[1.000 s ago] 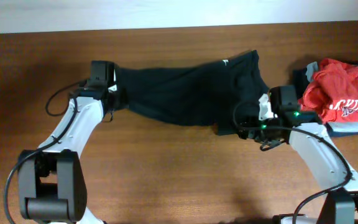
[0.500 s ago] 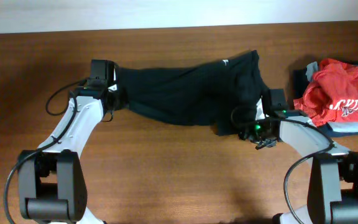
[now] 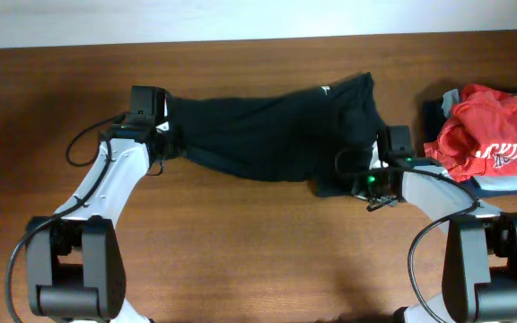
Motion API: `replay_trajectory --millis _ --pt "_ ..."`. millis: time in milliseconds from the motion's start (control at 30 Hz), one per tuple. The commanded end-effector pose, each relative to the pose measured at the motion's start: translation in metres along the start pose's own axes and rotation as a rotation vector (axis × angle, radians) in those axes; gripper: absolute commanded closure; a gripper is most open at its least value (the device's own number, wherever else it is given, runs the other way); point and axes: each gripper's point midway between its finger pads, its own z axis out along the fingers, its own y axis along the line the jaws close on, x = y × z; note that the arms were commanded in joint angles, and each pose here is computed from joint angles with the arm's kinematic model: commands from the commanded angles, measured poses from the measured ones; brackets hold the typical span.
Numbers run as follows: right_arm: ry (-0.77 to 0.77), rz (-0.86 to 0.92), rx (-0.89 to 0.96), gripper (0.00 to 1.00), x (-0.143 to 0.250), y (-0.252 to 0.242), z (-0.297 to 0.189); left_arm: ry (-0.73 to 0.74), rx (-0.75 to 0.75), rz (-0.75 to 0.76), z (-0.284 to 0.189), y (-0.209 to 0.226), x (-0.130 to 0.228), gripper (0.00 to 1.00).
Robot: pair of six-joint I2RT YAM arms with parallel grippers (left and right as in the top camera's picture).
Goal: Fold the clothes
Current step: 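Fold the bottom hem up toward the top edge with both grippers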
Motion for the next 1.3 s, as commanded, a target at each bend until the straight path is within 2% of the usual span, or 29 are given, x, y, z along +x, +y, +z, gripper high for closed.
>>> replay_trajectory --millis 0,167,333,567,933,967,1000,1033,1267 --pt "-0.018 0.019 0.012 0.96 -0.009 0.004 -0.020 0.003 0.008 -0.005 -0.001 -0.003 -0.001 0.99" --pt "-0.048 0.002 0.003 0.96 -0.027 0.019 -0.069 0.009 0.006 -0.005 -0.001 -0.003 0.000 0.99" --pt "-0.087 -0.038 -0.011 0.96 -0.043 0.029 -0.088 0.009 0.003 0.002 -0.001 -0.002 0.000 0.99" --pt "-0.071 -0.030 0.005 0.96 -0.040 0.024 -0.087 0.010 -0.015 0.013 -0.001 0.001 0.001 0.99" --pt "-0.132 -0.018 -0.055 0.96 -0.063 0.036 -0.074 0.015 -0.022 0.013 -0.001 0.002 0.002 0.99" --pt "-0.128 -0.015 -0.055 0.94 -0.064 0.037 -0.069 0.015 -0.022 0.013 -0.001 0.002 0.002 0.99" --pt "-0.121 -0.005 -0.054 0.86 -0.064 0.037 -0.065 0.016 -0.022 0.013 -0.001 0.002 0.002 0.99" --pt "-0.112 0.000 -0.052 0.85 -0.064 0.037 -0.060 0.018 -0.023 0.014 -0.001 0.003 0.003 0.99" --pt "-0.086 0.038 -0.099 0.89 -0.072 0.044 -0.028 0.018 -0.023 0.014 -0.001 0.003 0.003 0.99"
